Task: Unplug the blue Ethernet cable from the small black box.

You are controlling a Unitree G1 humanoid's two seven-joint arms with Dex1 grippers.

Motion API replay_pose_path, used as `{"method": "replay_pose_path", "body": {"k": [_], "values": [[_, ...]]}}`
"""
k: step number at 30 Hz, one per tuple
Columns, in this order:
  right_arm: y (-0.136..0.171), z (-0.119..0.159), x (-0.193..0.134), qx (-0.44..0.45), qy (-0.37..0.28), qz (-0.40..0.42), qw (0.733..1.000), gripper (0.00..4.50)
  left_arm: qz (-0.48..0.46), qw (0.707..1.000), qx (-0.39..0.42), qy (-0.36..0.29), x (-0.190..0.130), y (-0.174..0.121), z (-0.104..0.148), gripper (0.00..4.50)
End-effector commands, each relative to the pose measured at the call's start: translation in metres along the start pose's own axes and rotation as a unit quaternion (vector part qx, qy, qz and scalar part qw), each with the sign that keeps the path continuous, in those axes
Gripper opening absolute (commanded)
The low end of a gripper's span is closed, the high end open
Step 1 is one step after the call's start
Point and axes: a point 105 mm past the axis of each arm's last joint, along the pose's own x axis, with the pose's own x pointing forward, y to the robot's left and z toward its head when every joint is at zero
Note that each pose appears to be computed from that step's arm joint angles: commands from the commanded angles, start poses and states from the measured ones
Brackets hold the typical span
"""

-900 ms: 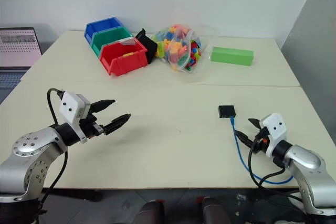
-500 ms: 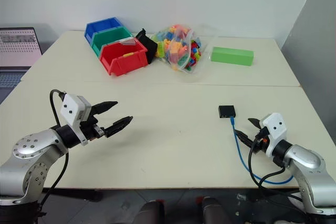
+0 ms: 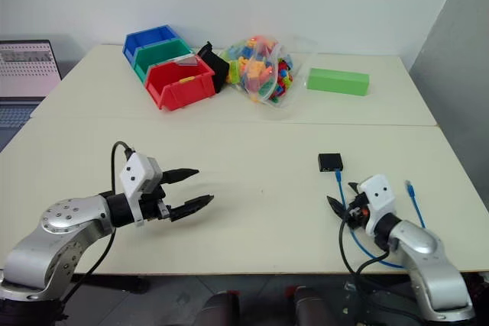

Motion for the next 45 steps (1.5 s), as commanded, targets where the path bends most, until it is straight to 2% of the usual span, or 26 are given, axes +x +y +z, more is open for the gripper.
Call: {"method": "replay_pose_path", "body": {"k": [1, 12, 18, 21, 22, 23, 30, 35, 39, 41, 44, 45], "values": [[0.004, 0.005, 0.003, -0.013, -0.011, -0.042, 0.999, 3.61, -0.05, 0.998, 0.025, -0.028, 0.003, -0.015, 0.02, 4.08], [0.006, 0.003, 0.021, 0.004, -0.009, -0.126, 0.992, 3.61, -0.092, 0.995, 0.033, -0.032, 0.01, -0.023, 0.022, 4.08], [-0.012, 0.006, 0.037, 0.06, -0.012, -0.195, 0.979, 3.61, -0.094, 0.994, 0.038, -0.033, 0.013, -0.022, 0.021, 4.08], [-0.016, 0.004, 0.041, 0.068, -0.005, -0.205, 0.976, 3.61, -0.092, 0.994, 0.038, -0.033, 0.013, -0.022, 0.02, 4.08], [-0.016, 0.002, 0.041, 0.069, -0.001, -0.207, 0.976, 3.25, -0.09, 0.995, 0.037, -0.033, 0.013, -0.022, 0.019, 4.12], [-0.017, 0.001, 0.042, 0.068, 0.002, -0.209, 0.976, 3.13, -0.089, 0.995, 0.036, -0.034, 0.013, -0.022, 0.019, 4.12], [-0.019, 0.0, 0.044, 0.056, 0.005, -0.208, 0.977, 1.42, -0.077, 0.996, 0.028, -0.034, 0.012, -0.02, 0.017, 4.12], [-0.016, 0.006, 0.047, 0.013, -0.001, -0.186, 0.982, 0.2, -0.057, 0.997, -0.008, -0.045, 0.015, -0.012, 0.014, 4.12], [0.009, 0.028, 0.053, -0.065, -0.036, -0.106, 0.992, 0.15, -0.056, 0.996, -0.043, -0.047, 0.015, -0.006, 0.008, 4.12], [0.032, 0.044, 0.055, -0.143, -0.069, -0.027, 0.987, 0.15, -0.066, 0.995, -0.065, -0.046, 0.015, -0.004, 0.007, 4.12], [0.066, 0.065, 0.05, -0.274, -0.128, 0.094, 0.948, 0.15, -0.102, 0.986, -0.119, -0.054, 0.014, -0.005, 0.01, 4.12], [0.076, 0.071, 0.047, -0.318, -0.15, 0.133, 0.926, 0.15, -0.117, 0.982, -0.135, -0.053, 0.013, -0.006, 0.011, 4.12]]}}
